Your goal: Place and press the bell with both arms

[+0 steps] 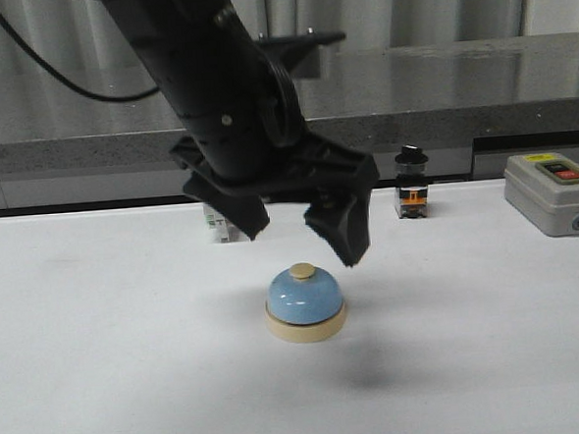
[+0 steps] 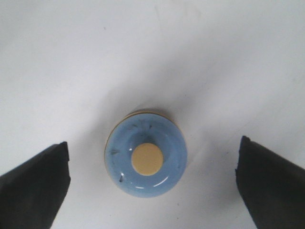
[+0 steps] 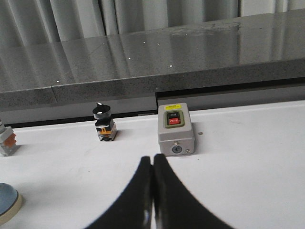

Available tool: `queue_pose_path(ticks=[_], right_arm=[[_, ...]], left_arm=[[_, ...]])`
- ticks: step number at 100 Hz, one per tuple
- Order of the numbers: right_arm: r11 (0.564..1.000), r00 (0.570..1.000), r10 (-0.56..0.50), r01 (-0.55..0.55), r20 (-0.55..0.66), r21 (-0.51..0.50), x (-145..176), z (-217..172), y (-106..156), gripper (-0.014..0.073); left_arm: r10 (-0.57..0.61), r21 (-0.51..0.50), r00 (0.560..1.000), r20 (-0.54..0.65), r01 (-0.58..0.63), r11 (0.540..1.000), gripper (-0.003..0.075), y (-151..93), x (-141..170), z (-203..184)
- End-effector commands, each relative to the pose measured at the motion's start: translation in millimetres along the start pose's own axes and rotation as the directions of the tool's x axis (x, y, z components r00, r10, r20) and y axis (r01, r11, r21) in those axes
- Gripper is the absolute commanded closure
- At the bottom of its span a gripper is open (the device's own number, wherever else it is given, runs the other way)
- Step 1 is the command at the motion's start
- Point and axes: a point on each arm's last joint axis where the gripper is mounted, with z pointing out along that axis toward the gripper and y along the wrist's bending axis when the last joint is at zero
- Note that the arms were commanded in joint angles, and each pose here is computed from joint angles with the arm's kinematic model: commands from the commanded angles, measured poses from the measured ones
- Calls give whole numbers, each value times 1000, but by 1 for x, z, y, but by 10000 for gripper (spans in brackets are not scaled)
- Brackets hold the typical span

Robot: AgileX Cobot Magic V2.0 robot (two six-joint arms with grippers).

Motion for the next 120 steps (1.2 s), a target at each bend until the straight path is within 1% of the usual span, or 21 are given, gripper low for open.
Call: queue_pose_path(ticks=[1,17,27,32,46,58,60,72,74,79,89,96,106,113,118,120], right_arm=[[1000,994,-3,4,112,-9,-13,-3,2,655],[1000,994,-3,4,112,-9,-13,-3,2,655],[1000,994,-3,4,112,-9,-13,-3,2,655],[1000,994,-3,4,112,-9,-13,-3,2,655],[1000,994,-3,4,112,-9,-13,-3,2,655],[1000,994,-3,4,112,-9,-13,-3,2,655],[1000,994,-3,4,112,-9,-13,-3,2,655],[1000,994,-3,4,112,-9,-13,-3,2,655],[1000,994,-3,4,112,-9,-13,-3,2,655],[1000,994,-3,4,112,-9,-13,-3,2,655],[1000,994,-3,4,112,-9,-13,-3,2,655],[1000,994,-3,4,112,-9,-13,-3,2,655],[1000,994,-3,4,112,-9,-13,-3,2,655],[1000,994,-3,4,112,-9,-13,-3,2,655],[1000,994,-3,4,112,-9,-13,-3,2,655],[1000,994,-3,4,112,-9,-13,-3,2,655]], left_arm=[[-20,10,987,157,19,1000,59,1,-19,-50],[-55,-9,960,275,60,998,59,18,-13,-95],[-99,-32,932,349,118,992,59,37,0,-123],[-129,-51,917,378,160,986,59,51,11,-136],[-185,-108,850,494,271,957,59,83,44,-176],[-209,-150,773,599,364,919,59,101,76,-210],[-211,-155,767,606,374,914,59,102,80,-211],[-223,-174,700,678,448,877,59,106,112,-236],[-226,-175,696,682,455,873,59,105,117,-236],[-220,-180,673,706,471,863,59,102,130,-245],[-204,-186,643,738,484,855,69,93,153,-252],[-179,-190,622,762,480,857,101,85,169,-257],[-151,-189,589,794,474,860,192,73,187,-262],[-132,-188,567,813,470,863,293,67,199,-265],[-121,-187,554,824,467,864,394,63,205,-267],[-115,-187,546,830,466,865,421,61,207,-269]])
